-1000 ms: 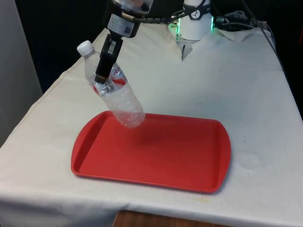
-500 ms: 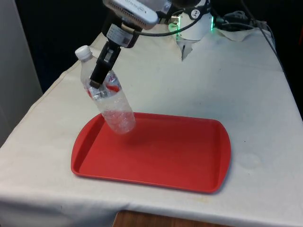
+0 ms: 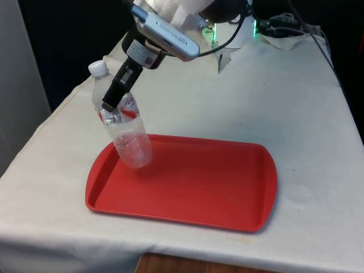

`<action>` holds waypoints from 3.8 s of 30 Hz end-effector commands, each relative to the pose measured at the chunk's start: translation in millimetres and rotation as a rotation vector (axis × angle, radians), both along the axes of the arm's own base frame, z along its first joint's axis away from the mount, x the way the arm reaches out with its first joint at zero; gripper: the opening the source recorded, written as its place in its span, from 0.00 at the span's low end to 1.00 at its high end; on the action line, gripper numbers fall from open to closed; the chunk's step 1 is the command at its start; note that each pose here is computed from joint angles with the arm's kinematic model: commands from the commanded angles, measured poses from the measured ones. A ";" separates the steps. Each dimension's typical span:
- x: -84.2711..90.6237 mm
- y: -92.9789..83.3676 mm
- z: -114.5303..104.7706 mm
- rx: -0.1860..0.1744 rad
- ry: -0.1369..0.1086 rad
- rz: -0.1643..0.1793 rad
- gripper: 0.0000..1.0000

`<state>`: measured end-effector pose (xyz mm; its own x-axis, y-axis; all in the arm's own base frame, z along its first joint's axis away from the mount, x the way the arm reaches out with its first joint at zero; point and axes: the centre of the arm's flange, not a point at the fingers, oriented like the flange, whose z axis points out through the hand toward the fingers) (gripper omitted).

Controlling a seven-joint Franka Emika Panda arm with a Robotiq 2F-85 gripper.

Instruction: Place the bottle upright on the tray.

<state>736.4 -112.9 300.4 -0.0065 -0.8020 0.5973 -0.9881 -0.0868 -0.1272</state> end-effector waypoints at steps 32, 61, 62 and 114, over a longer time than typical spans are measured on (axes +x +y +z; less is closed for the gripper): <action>9.6 74.1 -22.7 -0.194 -0.020 0.004 0.00; 6.4 107.7 -39.8 -0.218 -0.004 0.015 0.00; 8.0 110.7 -40.9 -0.224 -0.001 0.014 0.00; 9.7 123.8 -58.1 -0.243 0.033 0.003 0.00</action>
<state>745.7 10.4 242.6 0.0200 -0.6311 0.7754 -0.9915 -0.1125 -0.0661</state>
